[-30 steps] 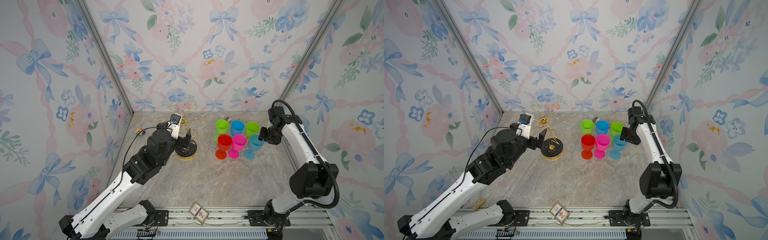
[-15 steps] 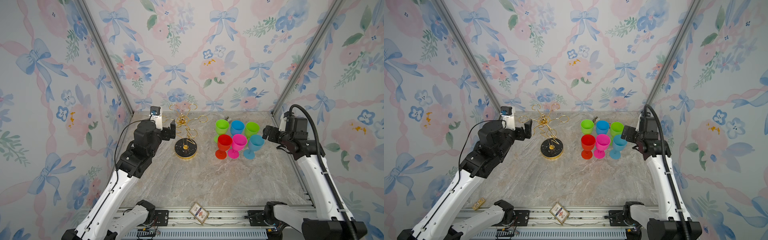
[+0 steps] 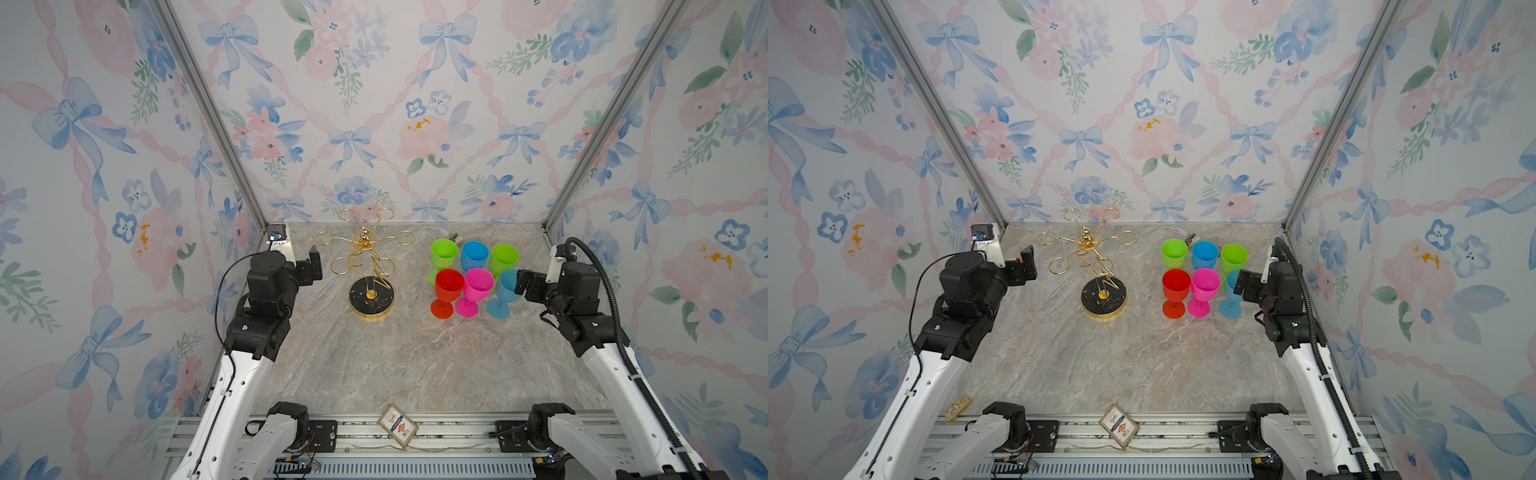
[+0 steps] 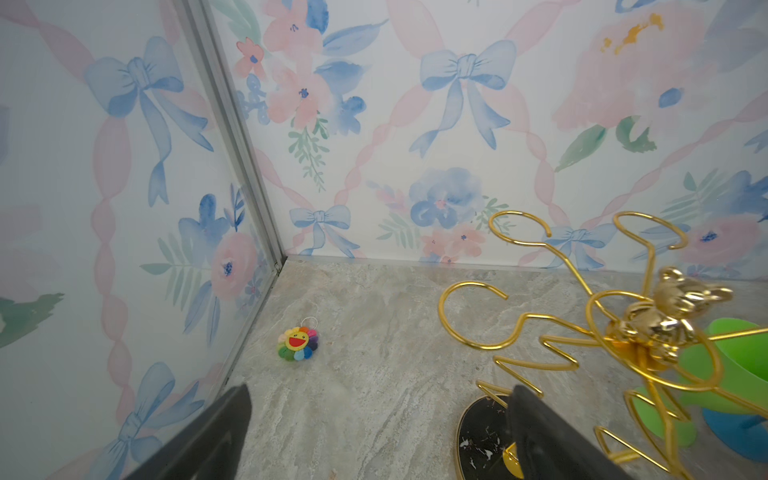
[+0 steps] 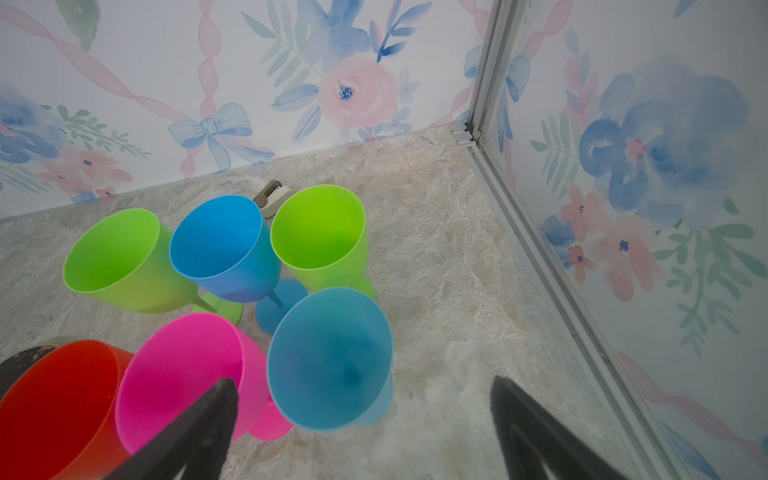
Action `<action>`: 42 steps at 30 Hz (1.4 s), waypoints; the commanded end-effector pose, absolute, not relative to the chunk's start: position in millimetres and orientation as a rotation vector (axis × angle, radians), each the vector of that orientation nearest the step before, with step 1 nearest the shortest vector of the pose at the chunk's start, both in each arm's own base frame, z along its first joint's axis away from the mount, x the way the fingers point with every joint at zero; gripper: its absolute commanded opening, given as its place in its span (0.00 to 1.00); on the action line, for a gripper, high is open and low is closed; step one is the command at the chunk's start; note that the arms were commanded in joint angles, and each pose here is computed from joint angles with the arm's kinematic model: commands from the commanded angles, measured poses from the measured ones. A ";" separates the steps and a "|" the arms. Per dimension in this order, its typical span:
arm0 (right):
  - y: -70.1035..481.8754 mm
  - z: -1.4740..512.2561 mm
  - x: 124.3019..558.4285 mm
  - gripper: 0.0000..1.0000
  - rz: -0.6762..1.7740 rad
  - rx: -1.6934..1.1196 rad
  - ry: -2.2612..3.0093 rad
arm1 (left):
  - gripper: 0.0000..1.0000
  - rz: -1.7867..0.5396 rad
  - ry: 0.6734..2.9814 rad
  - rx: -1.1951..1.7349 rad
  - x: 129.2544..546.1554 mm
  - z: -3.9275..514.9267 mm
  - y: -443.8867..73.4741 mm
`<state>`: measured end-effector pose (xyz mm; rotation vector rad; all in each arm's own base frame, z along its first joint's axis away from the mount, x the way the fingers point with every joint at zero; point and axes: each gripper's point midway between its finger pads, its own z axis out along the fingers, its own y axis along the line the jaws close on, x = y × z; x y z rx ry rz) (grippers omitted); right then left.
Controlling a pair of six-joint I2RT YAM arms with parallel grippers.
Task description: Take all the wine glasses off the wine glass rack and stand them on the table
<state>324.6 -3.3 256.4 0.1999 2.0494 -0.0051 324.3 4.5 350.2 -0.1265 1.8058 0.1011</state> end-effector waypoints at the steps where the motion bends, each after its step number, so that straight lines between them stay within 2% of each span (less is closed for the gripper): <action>1: -3.4 269.6 324.3 0.97 -0.054 0.159 1.973 | 0.98 0.055 1.765 -0.173 324.5 347.8 15.6; 9: 5.0 255.6 304.6 0.97 -0.052 0.108 1.951 | 0.98 0.089 1.738 -0.233 325.1 315.2 42.1; 22: 14.3 234.7 299.1 0.97 -0.103 0.072 1.937 | 0.98 0.132 1.677 -0.263 324.7 253.4 55.0; 42: 13.0 188.0 291.5 0.97 -0.147 0.091 1.914 | 0.98 0.145 1.659 -0.323 336.3 228.1 68.0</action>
